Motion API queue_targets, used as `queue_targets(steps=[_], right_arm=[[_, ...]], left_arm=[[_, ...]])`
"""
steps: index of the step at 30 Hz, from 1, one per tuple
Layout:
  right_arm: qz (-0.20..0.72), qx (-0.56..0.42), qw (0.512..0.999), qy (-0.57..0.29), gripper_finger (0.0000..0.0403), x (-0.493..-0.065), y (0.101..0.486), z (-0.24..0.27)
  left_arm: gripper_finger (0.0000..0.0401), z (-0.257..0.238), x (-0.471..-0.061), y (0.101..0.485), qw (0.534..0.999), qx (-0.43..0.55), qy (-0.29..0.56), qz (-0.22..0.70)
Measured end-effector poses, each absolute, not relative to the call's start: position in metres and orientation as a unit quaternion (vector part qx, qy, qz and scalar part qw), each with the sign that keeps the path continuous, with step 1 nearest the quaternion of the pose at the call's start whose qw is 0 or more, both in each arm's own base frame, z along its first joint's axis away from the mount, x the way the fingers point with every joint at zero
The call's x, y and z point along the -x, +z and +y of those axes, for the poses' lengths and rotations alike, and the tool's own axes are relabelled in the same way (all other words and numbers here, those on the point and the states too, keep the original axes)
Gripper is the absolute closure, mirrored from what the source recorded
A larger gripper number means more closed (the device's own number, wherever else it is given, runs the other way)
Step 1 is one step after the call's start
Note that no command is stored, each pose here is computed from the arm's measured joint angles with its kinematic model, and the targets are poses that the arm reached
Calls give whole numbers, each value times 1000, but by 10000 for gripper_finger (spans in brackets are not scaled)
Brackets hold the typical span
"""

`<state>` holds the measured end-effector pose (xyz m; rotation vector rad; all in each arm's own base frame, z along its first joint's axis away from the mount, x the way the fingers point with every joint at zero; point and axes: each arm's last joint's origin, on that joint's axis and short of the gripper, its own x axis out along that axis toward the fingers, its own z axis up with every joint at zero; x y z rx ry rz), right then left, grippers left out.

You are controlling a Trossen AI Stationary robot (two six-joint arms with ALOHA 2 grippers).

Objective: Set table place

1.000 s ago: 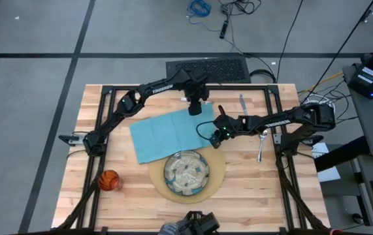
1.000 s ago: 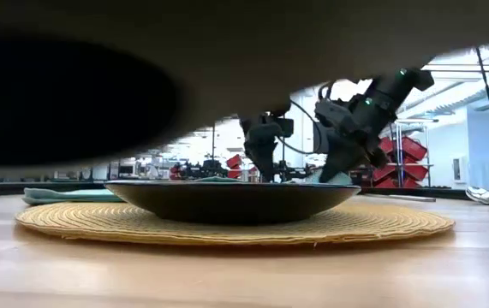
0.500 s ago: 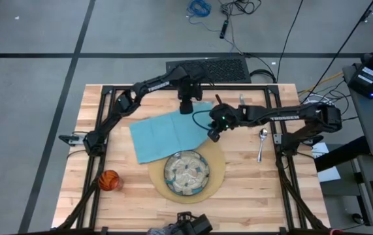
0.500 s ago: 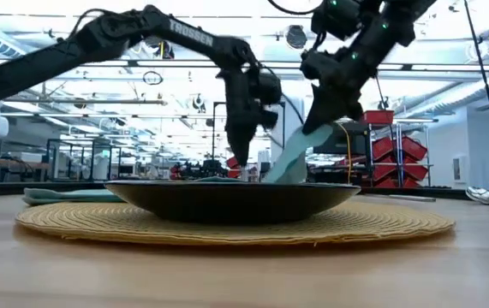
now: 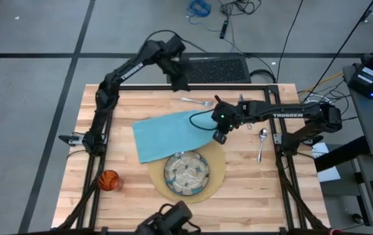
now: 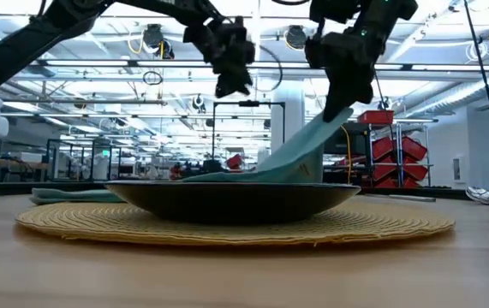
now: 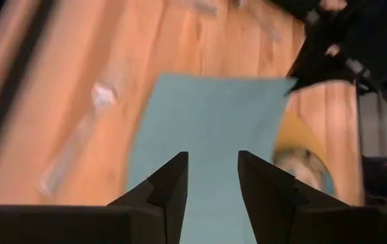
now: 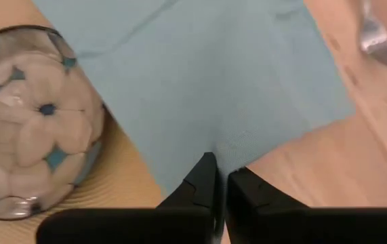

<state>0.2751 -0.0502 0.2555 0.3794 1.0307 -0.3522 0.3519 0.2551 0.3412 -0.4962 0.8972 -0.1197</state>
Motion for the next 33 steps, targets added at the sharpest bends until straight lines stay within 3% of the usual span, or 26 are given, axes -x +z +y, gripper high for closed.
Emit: queue_targets(steps=[11,18,28,33], right_arm=[[521,-248,802,-153,403,-271,226,-12],[519,-289,790,-154,403,-261,189,4],[521,-298,784,-159,401,-252,169,10],[509,-261,797,-193,363,-252,168,-4]], left_arm=[[287,249,-384,283,830,211,-46,514],[287,247,-410,219,804,266,-139,513],[287,222,-437,214,828,208,-183,487],[287,225,-436,216,830,209,-175,488]])
